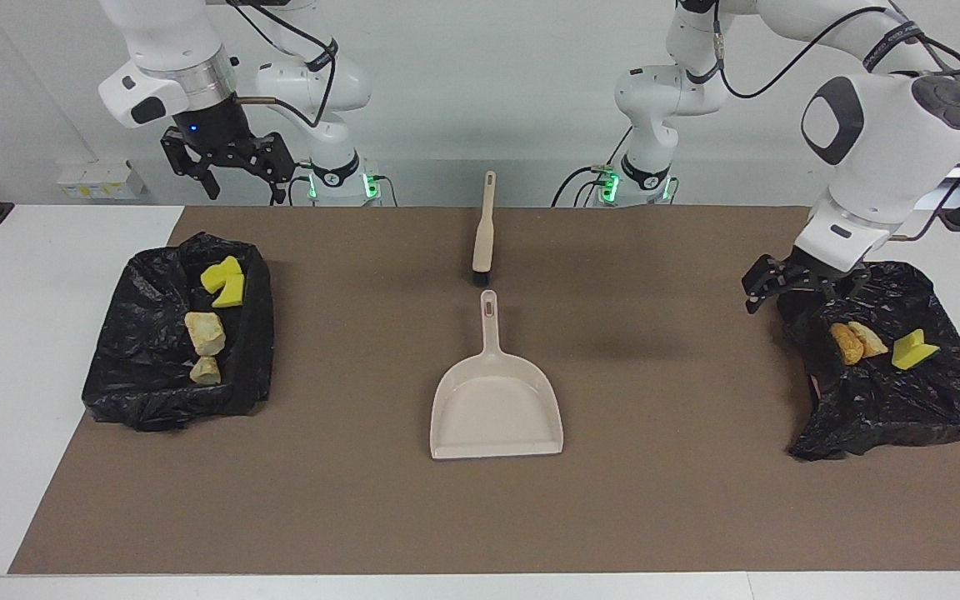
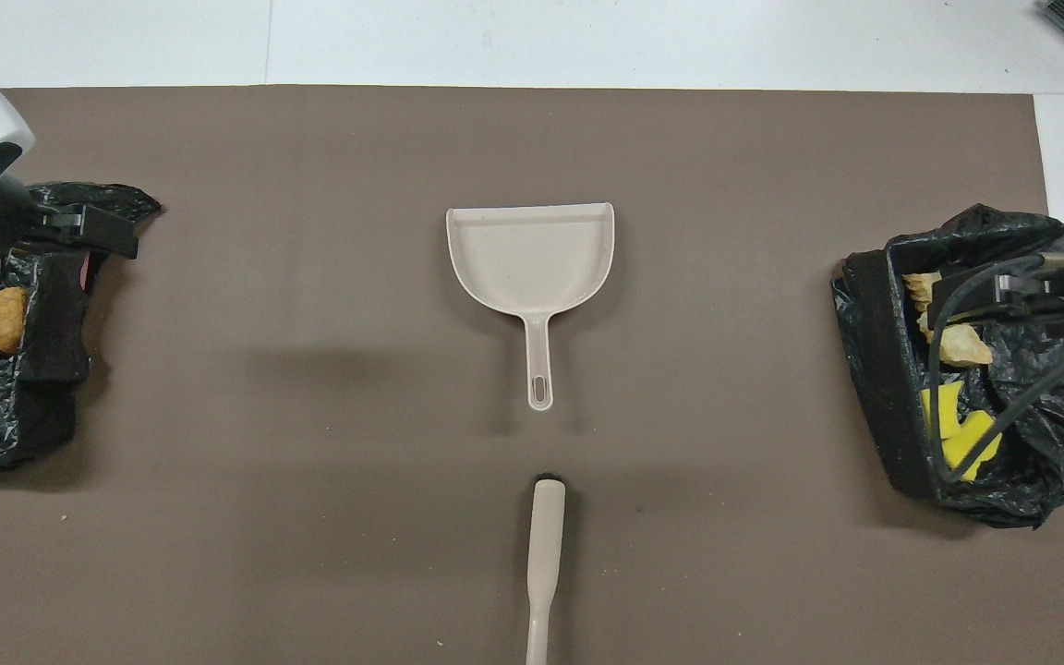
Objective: Sweep and dump trash in bin
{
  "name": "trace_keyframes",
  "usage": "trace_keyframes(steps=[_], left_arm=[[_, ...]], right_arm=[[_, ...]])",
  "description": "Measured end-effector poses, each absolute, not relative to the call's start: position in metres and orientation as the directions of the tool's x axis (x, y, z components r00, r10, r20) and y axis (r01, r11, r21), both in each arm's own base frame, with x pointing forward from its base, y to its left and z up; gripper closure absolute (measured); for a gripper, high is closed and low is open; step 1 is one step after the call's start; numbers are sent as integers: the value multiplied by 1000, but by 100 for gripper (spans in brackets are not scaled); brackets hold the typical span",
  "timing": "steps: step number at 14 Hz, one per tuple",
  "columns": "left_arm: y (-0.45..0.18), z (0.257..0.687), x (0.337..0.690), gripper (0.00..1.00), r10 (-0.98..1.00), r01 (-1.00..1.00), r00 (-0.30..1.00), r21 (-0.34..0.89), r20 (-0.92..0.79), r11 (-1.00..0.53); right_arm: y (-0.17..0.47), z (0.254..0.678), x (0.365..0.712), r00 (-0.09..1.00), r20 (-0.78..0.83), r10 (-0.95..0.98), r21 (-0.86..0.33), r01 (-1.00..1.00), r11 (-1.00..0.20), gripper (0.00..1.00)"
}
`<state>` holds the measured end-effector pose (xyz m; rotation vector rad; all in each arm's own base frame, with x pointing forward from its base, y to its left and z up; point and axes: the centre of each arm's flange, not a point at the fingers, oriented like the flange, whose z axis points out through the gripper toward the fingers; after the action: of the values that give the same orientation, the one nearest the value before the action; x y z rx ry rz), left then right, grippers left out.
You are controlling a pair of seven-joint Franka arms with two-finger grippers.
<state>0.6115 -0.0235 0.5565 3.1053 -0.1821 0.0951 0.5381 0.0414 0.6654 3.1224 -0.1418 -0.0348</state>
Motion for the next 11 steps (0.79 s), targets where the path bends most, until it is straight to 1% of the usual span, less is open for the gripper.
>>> trace_keyframes(steps=[4, 8, 11], left_arm=[[-27, 580, 586, 0, -127, -127, 992, 31, 4, -991], [-25, 619, 551, 0, -130, -130, 991, 30, -15, -991], [-24, 617, 537, 0, -132, -132, 991, 31, -32, -991]], right_arm=[[39, 665, 538, 995, -22, -95, 17, -95, -995, 0], [39, 665, 538, 995, -22, -96, 17, -95, -995, 0], [39, 665, 538, 995, -22, -96, 17, -95, -995, 0]])
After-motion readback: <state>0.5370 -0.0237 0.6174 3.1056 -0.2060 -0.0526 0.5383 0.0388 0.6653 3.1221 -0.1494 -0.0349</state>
